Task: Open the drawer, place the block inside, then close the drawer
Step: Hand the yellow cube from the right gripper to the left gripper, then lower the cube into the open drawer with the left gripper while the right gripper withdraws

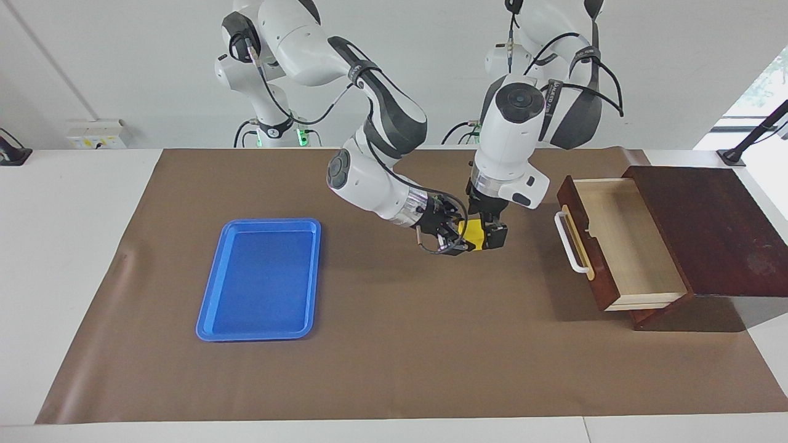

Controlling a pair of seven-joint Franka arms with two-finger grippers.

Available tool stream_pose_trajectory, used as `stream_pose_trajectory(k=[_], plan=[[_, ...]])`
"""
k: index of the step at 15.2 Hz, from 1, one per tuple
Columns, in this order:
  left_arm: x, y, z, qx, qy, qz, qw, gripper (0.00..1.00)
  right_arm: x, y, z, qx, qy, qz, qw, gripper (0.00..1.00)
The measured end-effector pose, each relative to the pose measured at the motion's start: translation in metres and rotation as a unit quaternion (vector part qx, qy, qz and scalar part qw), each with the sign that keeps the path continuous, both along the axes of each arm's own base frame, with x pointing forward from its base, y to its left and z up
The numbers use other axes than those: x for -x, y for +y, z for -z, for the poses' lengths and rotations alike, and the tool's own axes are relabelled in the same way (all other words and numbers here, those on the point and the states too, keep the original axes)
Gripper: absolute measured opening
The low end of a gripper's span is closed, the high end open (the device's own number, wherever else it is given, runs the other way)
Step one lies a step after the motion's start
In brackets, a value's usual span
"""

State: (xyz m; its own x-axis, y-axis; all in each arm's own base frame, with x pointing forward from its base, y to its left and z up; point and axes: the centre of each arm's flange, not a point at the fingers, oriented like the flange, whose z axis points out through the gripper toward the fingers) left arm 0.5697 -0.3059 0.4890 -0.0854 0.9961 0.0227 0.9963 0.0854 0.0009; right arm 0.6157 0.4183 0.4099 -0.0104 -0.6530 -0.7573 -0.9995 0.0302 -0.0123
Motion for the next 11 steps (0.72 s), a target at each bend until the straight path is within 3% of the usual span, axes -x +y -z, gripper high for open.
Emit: stream_pose_trajectory(k=[4, 6, 10, 11], plan=[[0.0007, 0.0002, 0.0002, -0.001, 0.000, 0.000, 1.000, 1.00, 0.0010, 0.0000, 0.0044, 0.002, 0.000, 0.003, 1.000, 0.56], [-0.0009, 0.0030, -0.0010, -0.001, -0.003, -0.002, 1.000, 0.85, 0.0027, 0.0012, 0.0068, 0.003, 0.003, 0.002, 1.000, 0.56], [-0.0003, 0.0043, 0.0031, -0.001, -0.013, -0.001, 1.000, 0.81, 0.0019, -0.0009, 0.0084, 0.004, 0.004, 0.003, 1.000, 0.56], [-0.0005, 0.0053, 0.0046, -0.001, -0.019, 0.000, 1.000, 0.74, 0.0031, -0.0004, 0.0101, 0.004, 0.007, 0.001, 1.000, 0.56]])
